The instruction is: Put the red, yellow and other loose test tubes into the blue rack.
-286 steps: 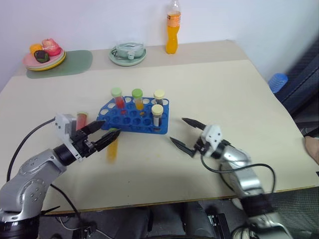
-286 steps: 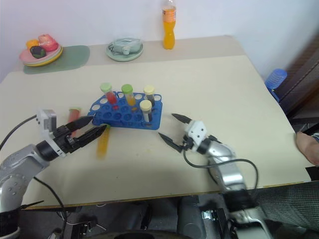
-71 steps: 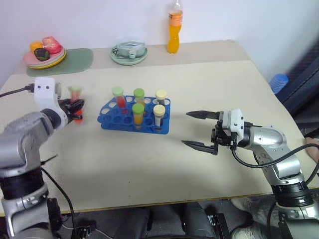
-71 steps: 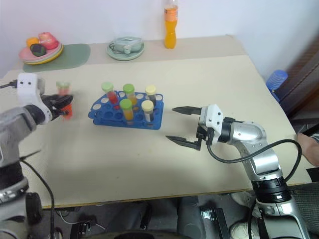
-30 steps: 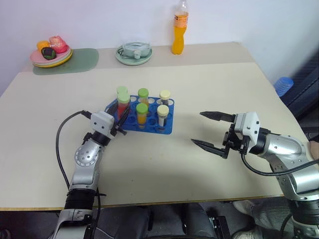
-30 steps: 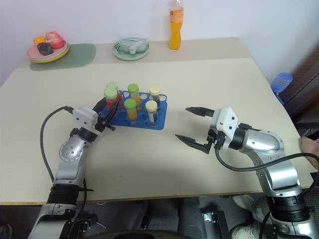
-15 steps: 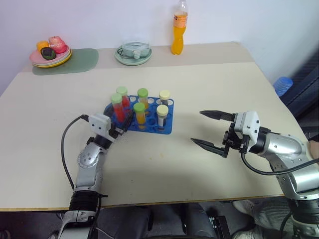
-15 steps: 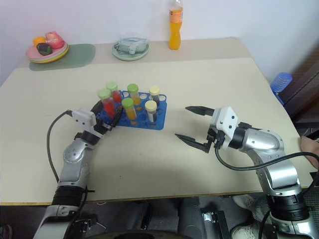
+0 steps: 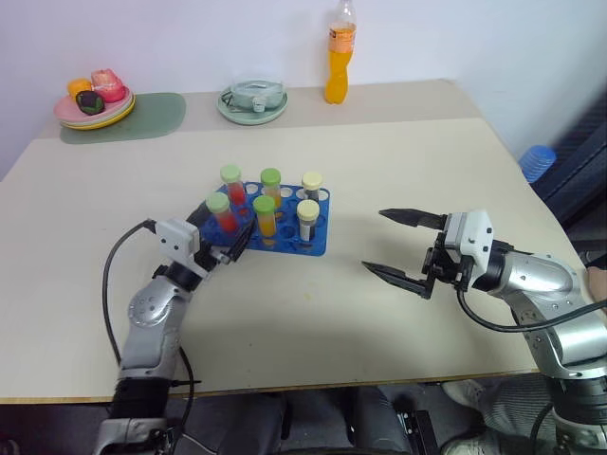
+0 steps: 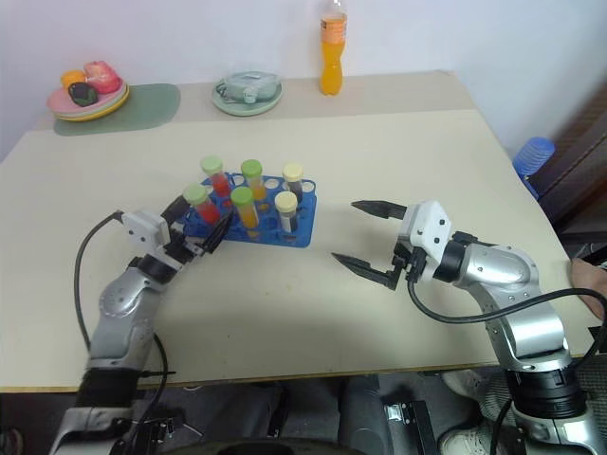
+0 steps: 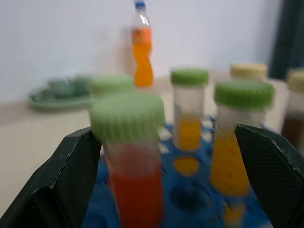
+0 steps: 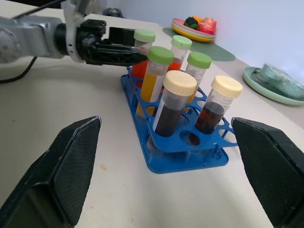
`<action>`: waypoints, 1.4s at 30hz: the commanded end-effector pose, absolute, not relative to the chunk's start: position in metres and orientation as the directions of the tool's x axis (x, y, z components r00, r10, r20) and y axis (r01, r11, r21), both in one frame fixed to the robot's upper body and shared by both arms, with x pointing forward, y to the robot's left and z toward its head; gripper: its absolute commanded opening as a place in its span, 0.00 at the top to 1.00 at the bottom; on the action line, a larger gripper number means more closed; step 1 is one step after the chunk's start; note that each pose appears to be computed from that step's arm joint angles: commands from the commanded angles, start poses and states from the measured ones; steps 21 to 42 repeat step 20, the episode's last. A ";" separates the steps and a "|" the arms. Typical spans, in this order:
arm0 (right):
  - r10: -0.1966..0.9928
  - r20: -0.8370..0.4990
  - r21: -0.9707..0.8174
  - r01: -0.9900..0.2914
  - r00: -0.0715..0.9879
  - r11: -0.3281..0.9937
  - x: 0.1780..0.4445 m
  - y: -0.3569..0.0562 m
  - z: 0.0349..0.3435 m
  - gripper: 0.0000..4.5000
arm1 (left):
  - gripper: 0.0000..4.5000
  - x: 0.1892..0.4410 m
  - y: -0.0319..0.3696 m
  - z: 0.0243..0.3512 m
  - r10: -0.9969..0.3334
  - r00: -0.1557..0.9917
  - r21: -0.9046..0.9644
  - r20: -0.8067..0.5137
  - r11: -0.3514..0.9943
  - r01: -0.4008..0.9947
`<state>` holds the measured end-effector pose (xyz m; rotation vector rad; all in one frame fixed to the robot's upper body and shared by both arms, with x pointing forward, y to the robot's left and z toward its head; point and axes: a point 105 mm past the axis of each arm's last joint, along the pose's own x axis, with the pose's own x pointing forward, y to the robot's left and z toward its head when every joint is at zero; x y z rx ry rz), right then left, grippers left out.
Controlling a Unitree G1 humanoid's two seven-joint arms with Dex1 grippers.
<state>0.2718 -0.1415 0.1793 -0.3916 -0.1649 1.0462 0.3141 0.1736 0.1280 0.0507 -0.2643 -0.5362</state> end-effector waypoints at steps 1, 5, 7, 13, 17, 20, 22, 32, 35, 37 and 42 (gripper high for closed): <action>0.807 -0.026 -0.387 -0.750 0.590 0.536 0.276 -0.147 0.179 0.00 | 0.00 0.299 0.180 0.142 -0.559 0.797 0.150 0.229 0.829 0.538; 0.678 -0.011 -0.328 -0.643 0.735 0.692 0.282 -0.167 0.171 0.00 | 0.00 0.282 0.199 0.148 -0.599 0.785 0.227 0.160 0.796 0.561; 0.637 -0.010 -0.296 -0.611 0.770 0.734 0.279 -0.175 0.168 0.00 | 0.00 0.278 0.210 0.155 -0.601 0.786 0.218 0.146 0.794 0.567; 0.565 -0.020 -0.237 -0.553 0.825 0.799 0.267 -0.193 0.159 0.00 | 0.00 0.272 0.233 0.159 -0.600 0.795 0.210 0.086 0.791 0.574; 0.542 -0.022 -0.225 -0.532 0.840 0.816 0.262 -0.201 0.155 0.00 | 0.00 0.270 0.238 0.156 -0.618 0.785 0.197 0.049 0.776 0.599; 0.537 -0.023 -0.222 -0.528 0.843 0.819 0.260 -0.203 0.154 0.00 | 0.00 0.270 0.238 0.153 -0.623 0.782 0.186 0.024 0.771 0.609; 0.537 -0.023 -0.222 -0.528 0.843 0.819 0.260 -0.203 0.154 0.00 | 0.00 0.270 0.238 0.153 -0.623 0.782 0.186 0.024 0.771 0.609; 0.537 -0.023 -0.222 -0.528 0.843 0.819 0.260 -0.203 0.154 0.00 | 0.00 0.270 0.238 0.153 -0.623 0.782 0.186 0.024 0.771 0.609; 0.537 -0.023 -0.222 -0.528 0.843 0.819 0.260 -0.203 0.154 0.00 | 0.00 0.270 0.238 0.153 -0.623 0.782 0.186 0.024 0.771 0.609; 0.537 -0.023 -0.222 -0.528 0.843 0.819 0.260 -0.203 0.154 0.00 | 0.00 0.270 0.238 0.153 -0.623 0.782 0.186 0.024 0.771 0.609; 0.537 -0.023 -0.222 -0.528 0.843 0.819 0.260 -0.203 0.154 0.00 | 0.00 0.270 0.238 0.153 -0.623 0.782 0.186 0.024 0.771 0.609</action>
